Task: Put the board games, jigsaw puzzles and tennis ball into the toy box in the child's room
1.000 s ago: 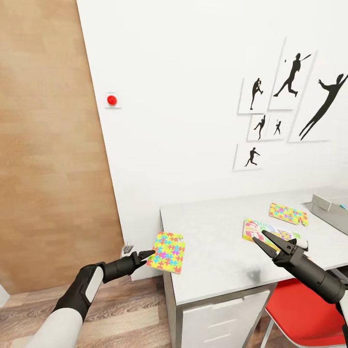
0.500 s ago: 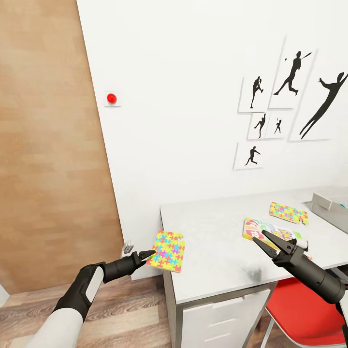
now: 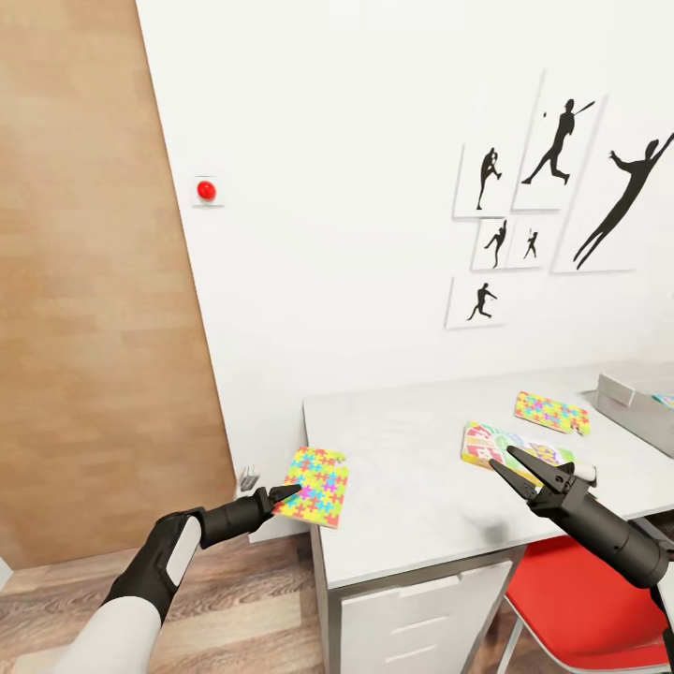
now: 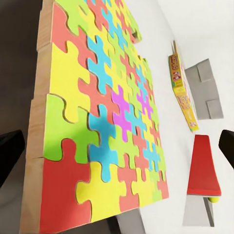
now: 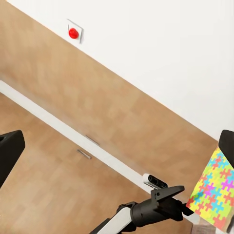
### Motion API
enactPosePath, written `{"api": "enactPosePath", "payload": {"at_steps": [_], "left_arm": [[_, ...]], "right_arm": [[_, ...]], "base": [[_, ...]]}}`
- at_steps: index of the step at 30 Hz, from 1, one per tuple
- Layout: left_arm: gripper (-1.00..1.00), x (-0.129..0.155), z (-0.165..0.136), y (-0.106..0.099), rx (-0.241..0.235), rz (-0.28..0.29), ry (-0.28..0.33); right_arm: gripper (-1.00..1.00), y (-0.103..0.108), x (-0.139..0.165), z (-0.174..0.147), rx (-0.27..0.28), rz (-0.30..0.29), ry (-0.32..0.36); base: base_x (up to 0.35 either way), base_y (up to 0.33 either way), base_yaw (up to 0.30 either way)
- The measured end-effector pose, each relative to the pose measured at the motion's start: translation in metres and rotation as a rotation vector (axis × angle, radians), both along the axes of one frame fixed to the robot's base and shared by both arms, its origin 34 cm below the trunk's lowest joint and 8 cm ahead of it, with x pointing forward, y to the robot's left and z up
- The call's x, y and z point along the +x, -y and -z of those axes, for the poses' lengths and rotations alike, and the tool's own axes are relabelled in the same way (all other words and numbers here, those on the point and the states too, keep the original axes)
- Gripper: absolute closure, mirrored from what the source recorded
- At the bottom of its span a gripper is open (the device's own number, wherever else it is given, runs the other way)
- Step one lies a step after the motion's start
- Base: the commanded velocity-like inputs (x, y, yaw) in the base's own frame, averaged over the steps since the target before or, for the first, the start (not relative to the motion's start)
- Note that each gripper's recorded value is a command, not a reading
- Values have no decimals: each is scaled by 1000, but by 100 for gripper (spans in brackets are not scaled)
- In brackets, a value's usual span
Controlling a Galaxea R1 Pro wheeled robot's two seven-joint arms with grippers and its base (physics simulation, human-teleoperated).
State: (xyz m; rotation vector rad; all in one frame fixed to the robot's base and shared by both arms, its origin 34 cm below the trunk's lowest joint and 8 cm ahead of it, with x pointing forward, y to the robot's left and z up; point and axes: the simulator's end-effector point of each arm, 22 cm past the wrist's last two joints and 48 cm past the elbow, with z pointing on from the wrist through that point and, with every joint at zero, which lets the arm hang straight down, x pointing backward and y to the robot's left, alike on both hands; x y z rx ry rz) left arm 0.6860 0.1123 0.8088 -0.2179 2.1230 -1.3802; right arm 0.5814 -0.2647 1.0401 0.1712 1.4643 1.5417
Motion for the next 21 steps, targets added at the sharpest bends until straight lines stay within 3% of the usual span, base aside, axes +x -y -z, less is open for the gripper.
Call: {"api": "enactPosePath", "payload": {"at_steps": [21], "left_arm": [[-100,1,-2,-1,-4,-6,9]], "right_arm": [[-100,-1,1,1,-4,1,-3]], "base": [[0,-3,0]]}}
